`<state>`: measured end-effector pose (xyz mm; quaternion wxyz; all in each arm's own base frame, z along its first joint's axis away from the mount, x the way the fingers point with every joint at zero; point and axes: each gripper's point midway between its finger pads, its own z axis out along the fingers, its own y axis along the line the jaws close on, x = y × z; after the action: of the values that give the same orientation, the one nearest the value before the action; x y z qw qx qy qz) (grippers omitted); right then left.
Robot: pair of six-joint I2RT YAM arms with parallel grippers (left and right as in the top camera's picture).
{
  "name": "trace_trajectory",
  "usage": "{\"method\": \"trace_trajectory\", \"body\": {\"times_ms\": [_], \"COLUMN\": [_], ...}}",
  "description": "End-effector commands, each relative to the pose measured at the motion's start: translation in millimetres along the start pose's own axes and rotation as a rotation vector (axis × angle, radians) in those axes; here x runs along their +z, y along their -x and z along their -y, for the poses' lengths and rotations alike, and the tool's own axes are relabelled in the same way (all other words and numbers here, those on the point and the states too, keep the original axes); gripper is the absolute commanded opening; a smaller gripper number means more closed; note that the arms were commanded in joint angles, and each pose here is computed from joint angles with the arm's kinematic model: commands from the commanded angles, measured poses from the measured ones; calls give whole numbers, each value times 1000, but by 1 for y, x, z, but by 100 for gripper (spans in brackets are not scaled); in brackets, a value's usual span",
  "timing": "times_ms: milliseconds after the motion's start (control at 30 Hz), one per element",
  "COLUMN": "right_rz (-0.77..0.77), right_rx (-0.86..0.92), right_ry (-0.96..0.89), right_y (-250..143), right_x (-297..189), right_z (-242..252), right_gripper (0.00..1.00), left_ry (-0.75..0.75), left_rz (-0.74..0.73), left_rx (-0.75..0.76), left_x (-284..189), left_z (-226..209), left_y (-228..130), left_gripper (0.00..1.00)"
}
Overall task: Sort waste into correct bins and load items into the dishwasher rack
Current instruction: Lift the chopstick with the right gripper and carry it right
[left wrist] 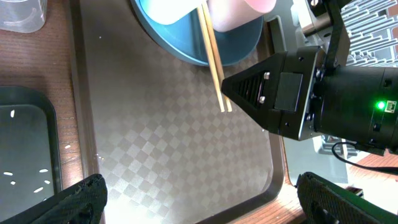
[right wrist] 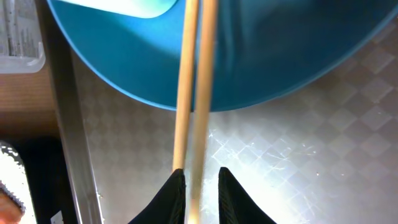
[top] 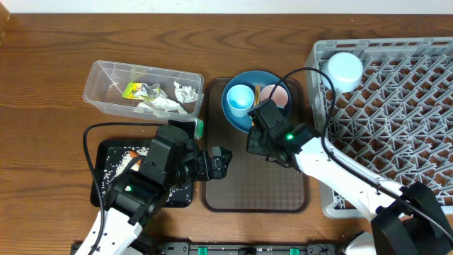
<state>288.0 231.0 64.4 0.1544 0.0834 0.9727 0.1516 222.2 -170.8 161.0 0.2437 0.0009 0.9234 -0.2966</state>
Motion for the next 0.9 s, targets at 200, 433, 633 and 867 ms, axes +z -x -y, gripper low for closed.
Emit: {"method": "trace_trajectory", "body": {"times_ms": [200,433,633,867], "right_rz": [10,-7,-9,-9], "right_rx": [6,6,6,6], "right_ry": [8,-12,-15,-15], "right_y": [-1,-5,-6,-6], "right_x": [-5,-5,-5,-5], "right_z": [-3,2,3,3], "right_gripper": [19,18,17,14], "left_ry": [5,5,5,5], "left_rz": [8,8,8,8], "left_rx": [0,0,0,0], "left_x": [-1,-1,-1,-1], "left_z": [-1,-1,-1,-1], "left_y": [2,2,2,2], "left_gripper": [100,100,100,100]}}
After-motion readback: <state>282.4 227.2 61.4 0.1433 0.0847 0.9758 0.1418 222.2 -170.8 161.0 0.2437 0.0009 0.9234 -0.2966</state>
